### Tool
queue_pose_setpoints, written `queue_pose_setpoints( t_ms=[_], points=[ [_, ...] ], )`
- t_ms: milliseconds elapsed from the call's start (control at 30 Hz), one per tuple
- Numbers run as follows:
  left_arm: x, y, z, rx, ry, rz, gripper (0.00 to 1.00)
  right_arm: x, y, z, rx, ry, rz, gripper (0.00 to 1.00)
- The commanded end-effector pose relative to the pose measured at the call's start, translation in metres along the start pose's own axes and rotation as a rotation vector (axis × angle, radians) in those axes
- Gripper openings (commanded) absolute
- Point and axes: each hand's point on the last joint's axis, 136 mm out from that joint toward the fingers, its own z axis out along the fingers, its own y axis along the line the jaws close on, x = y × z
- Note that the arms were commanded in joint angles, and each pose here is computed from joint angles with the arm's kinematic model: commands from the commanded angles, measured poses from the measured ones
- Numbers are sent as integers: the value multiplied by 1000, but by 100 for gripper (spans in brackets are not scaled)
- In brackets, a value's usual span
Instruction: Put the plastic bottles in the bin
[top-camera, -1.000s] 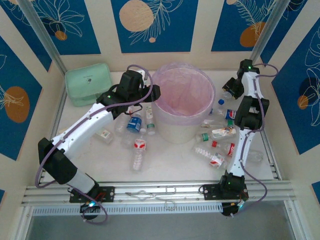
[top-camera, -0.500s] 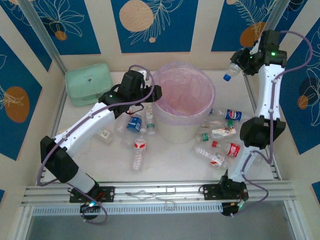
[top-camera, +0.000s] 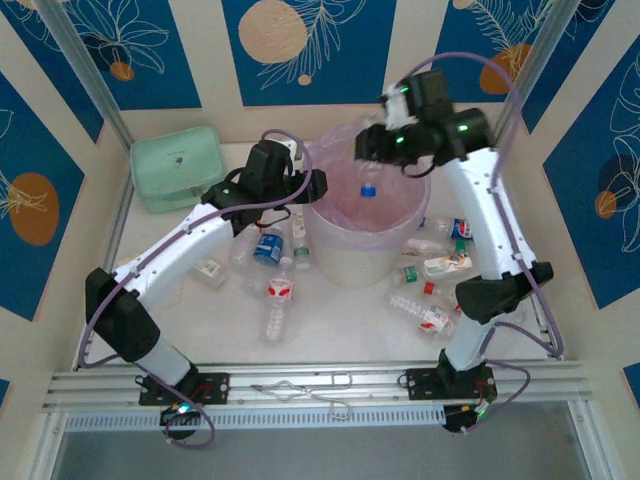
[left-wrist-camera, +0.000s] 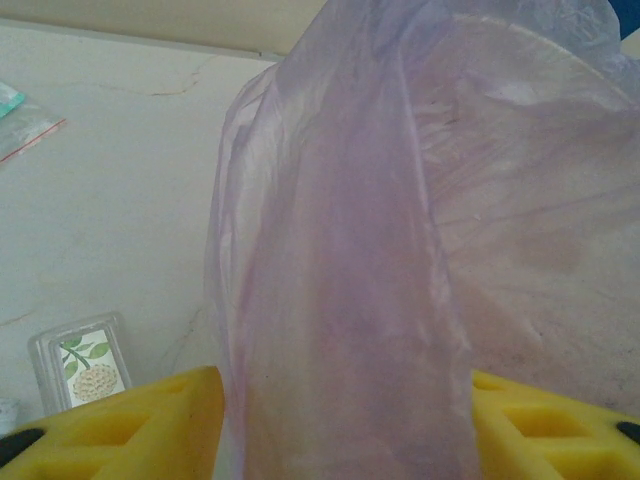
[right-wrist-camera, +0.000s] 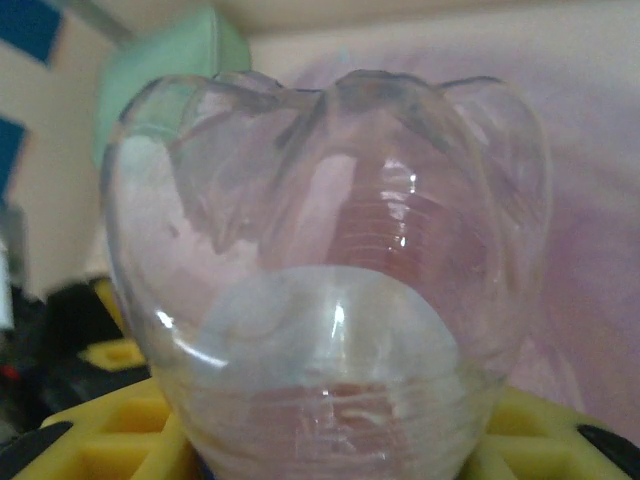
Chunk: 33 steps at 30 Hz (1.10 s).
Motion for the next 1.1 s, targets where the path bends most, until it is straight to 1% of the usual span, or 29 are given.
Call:
queue_pose_setpoints(
  t_ms=[0, 67, 133, 233, 300, 367, 500, 600, 667, 700, 833, 967, 1033, 1067],
  points=[
    [3, -4, 4, 10, 15, 7, 57, 42, -28, 41, 164, 173, -2, 21],
    [4, -3, 4, 10, 17, 3, 57, 55, -32, 57, 191, 206, 3, 21],
    [4, -2, 4, 10, 10, 2, 57, 68, -41, 78, 226, 211, 5, 17],
    [7, 2, 7, -3, 16, 4, 57, 89, -58, 116, 256, 252, 18, 17],
    [8, 5, 7, -12, 19, 5, 57, 101, -70, 136, 293, 291, 25, 17],
    [8, 6, 5, -16, 19, 7, 57, 110, -78, 153, 329, 304, 20, 18],
    [9, 9, 3, -26, 9, 5, 57, 138, -96, 196, 356, 287, 54, 25],
    [9, 10, 4, -27, 11, 1, 57, 161, -107, 221, 378, 311, 79, 29],
    [11, 9, 5, -22, 15, -6, 57, 175, -112, 232, 401, 336, 79, 32],
    [12, 10, 5, -22, 17, -10, 57, 181, -113, 235, 405, 347, 78, 36],
    [15, 12, 4, -23, 18, -20, 57, 191, -113, 235, 412, 358, 74, 59],
    [14, 12, 2, -25, 13, -15, 57, 183, -109, 223, 412, 354, 69, 71],
    [14, 13, 1, -31, 15, -8, 57, 170, -101, 209, 404, 340, 47, 81],
    [15, 14, 1, -35, 19, -1, 57, 163, -97, 201, 400, 329, 38, 84]
  ],
)
